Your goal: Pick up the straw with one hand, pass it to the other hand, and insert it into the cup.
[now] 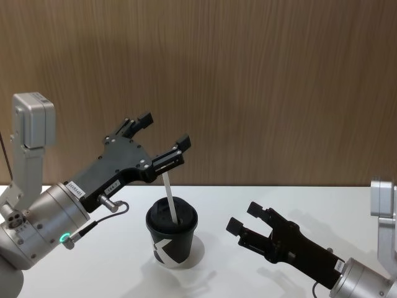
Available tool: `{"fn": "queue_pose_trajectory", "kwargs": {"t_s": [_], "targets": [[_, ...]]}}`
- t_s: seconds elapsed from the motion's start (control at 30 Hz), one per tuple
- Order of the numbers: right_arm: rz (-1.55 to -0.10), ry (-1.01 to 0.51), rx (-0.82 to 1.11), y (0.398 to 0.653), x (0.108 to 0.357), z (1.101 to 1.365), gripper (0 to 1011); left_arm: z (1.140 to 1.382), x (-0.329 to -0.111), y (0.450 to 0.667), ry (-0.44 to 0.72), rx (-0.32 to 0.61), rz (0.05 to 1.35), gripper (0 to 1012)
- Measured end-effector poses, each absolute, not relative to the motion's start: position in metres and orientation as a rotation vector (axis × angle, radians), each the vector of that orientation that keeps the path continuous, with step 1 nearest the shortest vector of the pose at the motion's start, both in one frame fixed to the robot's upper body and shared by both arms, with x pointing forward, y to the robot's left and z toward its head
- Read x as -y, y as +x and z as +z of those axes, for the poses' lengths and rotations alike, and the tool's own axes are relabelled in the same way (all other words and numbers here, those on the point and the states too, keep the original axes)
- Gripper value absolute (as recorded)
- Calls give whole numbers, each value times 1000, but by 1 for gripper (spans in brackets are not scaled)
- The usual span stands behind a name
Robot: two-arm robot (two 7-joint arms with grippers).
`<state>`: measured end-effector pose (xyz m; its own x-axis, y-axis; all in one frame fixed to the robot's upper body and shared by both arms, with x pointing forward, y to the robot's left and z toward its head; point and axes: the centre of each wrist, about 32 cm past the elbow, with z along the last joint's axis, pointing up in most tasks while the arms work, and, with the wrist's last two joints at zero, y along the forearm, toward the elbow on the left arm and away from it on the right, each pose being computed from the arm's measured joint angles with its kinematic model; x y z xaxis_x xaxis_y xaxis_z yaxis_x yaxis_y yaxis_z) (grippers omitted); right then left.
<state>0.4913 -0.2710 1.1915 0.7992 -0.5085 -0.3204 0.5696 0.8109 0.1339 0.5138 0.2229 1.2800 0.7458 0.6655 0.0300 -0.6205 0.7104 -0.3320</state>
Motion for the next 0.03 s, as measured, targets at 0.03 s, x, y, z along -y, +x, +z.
{"fn": "queue_pose_trajectory", "kwargs": {"t_s": [0.03], "targets": [[-584,229,-277,491,271,1192,1001,1280,-223,514,-313,152,716,1003]]}}
